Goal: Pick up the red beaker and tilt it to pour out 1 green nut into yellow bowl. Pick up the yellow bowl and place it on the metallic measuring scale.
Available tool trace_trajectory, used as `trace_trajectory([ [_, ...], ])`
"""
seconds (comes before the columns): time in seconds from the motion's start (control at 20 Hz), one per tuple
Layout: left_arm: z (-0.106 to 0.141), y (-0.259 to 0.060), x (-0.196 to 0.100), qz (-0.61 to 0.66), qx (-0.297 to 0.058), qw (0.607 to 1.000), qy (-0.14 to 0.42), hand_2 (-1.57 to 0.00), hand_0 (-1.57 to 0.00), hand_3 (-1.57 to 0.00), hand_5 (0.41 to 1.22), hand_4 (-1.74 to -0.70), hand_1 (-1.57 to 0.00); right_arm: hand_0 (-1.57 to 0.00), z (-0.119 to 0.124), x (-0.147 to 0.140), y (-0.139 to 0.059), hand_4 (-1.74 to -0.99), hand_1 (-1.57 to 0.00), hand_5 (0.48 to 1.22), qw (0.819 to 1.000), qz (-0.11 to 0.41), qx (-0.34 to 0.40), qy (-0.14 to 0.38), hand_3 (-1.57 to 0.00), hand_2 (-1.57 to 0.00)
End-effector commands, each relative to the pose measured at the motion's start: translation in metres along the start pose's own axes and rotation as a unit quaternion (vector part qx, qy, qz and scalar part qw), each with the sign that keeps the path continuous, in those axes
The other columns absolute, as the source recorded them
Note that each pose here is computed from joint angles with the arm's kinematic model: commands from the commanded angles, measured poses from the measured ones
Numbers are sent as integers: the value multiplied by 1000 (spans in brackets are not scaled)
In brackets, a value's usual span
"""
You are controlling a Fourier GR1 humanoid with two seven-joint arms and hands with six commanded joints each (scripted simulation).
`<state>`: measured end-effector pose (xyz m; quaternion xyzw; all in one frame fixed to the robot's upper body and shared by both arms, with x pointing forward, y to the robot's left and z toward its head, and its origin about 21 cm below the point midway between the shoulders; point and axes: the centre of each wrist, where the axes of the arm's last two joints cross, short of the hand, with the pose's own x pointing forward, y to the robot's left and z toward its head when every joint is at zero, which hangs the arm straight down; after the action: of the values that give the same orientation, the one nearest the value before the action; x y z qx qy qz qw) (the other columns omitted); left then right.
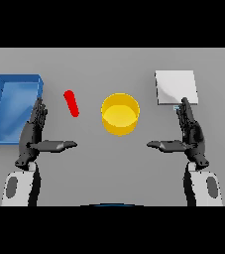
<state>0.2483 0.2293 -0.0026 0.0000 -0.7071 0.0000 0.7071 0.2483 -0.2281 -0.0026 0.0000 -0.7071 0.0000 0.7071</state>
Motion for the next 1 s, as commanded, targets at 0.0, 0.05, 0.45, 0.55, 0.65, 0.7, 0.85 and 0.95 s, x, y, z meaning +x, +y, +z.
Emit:
trace_trajectory([
  [0.0, -1, 0, 0, 0, 1, 1000, 0, 1, 1, 1, 623, -1093, 1, 1, 0, 0, 0, -1128, 1, 660, 1000, -1, -1, 0, 1, 1],
  [0.05, -2, 0, 0, 0, 1, 1000, 1, 1, 1, 1, 623, -1093, 1, 1, 0, 0, 1, -1128, 1, 660, 1000, -1, 0, 0, 1, 1],
  [0.45, 18, -11, 9, -75, -17, 997, -28, 1, 1, 1, 615, -1093, 1, 1, 21, 6, 14, -1126, 1, 666, 986, 143, 30, -82, 1, 1],
  [0.55, 22, -7, 9, -87, -18, 996, -15, 1, 1, 1, 616, -1098, 1, 1, 24, 2, 17, -1118, 1, 663, 985, 152, 27, -74, 1, 1],
  [0.65, 18, -10, 8, -91, -19, 996, -5, 1, 1, 1, 613, -1094, 1, 1, 26, 4, 18, -1120, 1, 660, 985, 149, 30, -77, 1, 1],
  [0.7, 15, -11, 9, -98, -20, 995, -7, 1, 1, 1, 612, -1090, 1, 1, 28, 4, 18, -1121, 1, 658, 986, 146, 30, -78, 1, 1],
  [0.85, 2, -16, 2, -108, -27, 994, -7, 1, 1, 1, 623, -1106, 1, 1, 26, 7, 19, -1130, 1, 650, 986, 149, 26, -72, 1, 1],
  [0.95, -9, -19, -6, -108, -30, 994, -11, 1, 1, 1, 633, -1130, 1, 1, 27, 12, 18, -1160, 1, 651, 987, 133, 24, -81, 1, 1],
])
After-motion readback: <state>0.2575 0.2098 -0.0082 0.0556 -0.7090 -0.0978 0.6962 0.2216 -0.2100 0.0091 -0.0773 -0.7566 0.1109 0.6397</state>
